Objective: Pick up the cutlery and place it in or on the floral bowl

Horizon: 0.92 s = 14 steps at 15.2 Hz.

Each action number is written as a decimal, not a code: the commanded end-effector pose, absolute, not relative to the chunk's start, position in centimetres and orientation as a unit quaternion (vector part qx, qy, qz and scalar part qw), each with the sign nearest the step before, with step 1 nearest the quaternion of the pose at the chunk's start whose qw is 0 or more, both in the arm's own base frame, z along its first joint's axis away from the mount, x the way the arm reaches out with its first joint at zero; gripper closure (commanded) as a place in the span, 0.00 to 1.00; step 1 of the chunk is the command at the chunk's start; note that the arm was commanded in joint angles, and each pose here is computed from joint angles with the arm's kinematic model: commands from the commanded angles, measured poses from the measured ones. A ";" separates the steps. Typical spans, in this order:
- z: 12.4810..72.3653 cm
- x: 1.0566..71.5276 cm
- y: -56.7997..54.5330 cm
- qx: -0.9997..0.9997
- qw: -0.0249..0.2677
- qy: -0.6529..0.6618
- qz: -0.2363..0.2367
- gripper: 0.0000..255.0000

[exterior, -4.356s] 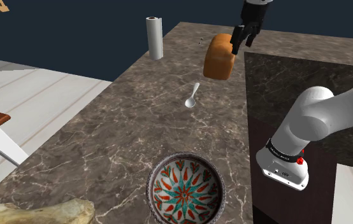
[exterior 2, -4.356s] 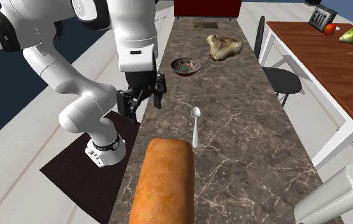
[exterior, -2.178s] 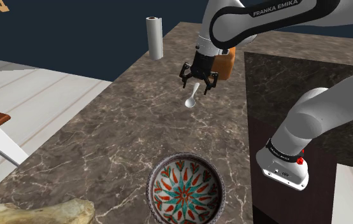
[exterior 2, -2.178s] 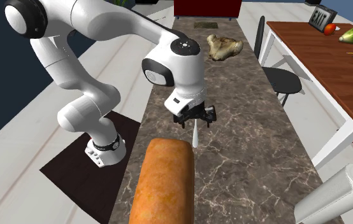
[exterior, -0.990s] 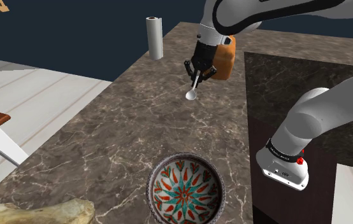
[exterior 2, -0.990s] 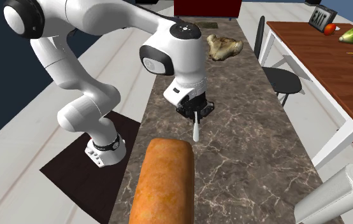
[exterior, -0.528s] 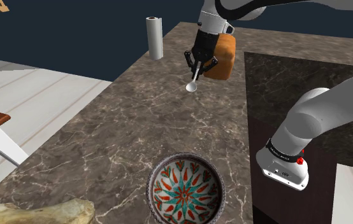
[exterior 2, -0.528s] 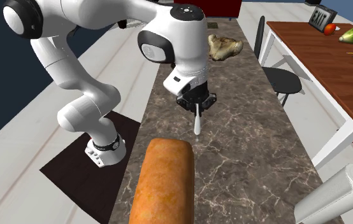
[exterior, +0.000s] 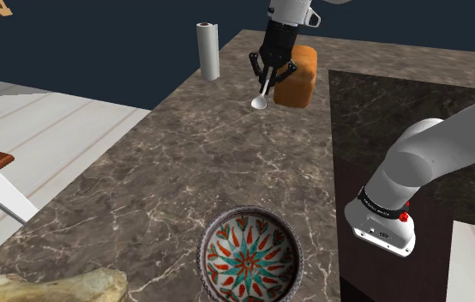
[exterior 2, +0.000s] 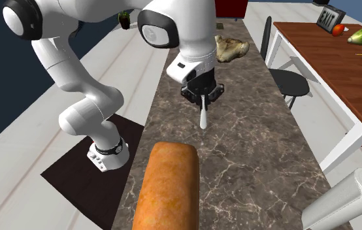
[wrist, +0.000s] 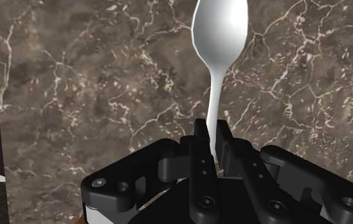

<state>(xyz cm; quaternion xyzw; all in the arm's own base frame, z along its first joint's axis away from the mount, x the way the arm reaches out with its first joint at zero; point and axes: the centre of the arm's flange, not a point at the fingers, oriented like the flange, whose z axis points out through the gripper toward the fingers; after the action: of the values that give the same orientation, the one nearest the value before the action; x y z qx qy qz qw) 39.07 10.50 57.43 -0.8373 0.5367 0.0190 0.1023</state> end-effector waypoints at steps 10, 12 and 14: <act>58.3 32.6 20.4 -0.837 0.102 0.537 0.019 1.00; 58.3 31.1 22.6 -0.837 0.102 0.537 0.019 1.00; 58.4 29.7 24.8 -0.837 0.102 0.537 0.019 1.00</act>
<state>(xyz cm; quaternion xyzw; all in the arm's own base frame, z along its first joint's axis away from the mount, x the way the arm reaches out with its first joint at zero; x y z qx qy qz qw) 30.50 23.53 58.19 -0.8377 0.5362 0.0190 0.1021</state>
